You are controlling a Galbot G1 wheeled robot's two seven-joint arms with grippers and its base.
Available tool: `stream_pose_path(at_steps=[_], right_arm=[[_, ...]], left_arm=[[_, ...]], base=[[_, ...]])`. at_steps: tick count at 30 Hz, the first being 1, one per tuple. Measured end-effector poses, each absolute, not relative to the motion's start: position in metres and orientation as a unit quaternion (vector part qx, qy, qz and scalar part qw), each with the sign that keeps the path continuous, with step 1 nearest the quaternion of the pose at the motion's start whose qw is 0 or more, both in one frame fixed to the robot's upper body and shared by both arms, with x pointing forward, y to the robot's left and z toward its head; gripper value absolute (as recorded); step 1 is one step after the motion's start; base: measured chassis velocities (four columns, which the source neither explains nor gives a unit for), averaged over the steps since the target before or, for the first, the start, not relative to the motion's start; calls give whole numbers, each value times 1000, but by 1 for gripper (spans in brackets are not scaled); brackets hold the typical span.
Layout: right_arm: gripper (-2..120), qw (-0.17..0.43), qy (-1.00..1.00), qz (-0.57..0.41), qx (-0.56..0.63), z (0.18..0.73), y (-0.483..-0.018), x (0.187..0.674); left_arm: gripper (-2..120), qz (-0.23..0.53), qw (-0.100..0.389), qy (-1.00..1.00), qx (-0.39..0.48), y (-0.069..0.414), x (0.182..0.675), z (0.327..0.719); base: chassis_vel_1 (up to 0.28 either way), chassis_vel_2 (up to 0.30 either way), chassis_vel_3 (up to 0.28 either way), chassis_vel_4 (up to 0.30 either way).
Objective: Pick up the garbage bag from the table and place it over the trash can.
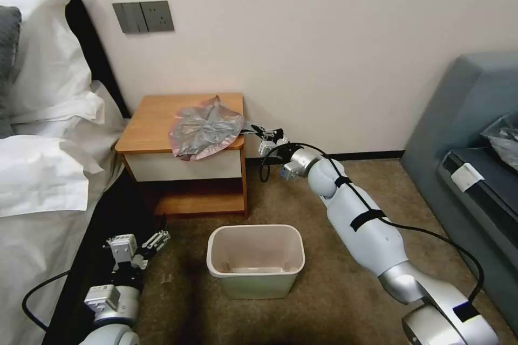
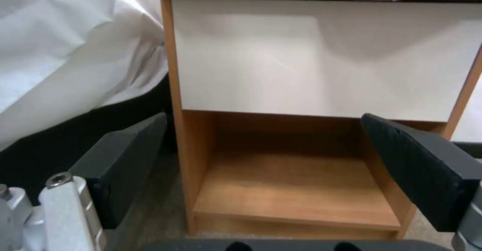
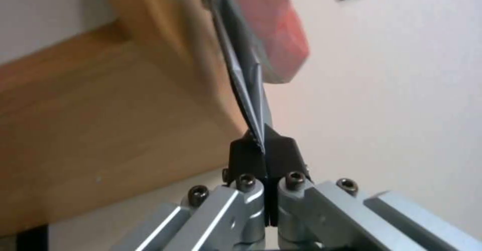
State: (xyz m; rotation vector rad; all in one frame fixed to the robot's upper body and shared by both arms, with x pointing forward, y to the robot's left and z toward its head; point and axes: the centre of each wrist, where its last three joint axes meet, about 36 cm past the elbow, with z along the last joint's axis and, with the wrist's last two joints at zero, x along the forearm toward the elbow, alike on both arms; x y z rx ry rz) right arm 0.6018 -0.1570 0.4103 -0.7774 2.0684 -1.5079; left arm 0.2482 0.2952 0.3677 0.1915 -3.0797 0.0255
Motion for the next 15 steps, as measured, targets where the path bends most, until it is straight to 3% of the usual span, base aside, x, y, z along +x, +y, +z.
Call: stream_pose_path(at_steps=[4,7,15], right_arm=[[0,228,772,-525,-277,413,-160,587],[0,189,833,-435,-284,403,-152,536],[0,156,862,-364,-315,386,-145,452]], left_arm=[[97,8,26,-997,67,296,246,369],[97,30,18,-996,80,294,243,380],[97,40,-7,-995,92,297,247,414]], base=[[0,0,0,0],[0,0,0,0],[0,0,0,0]])
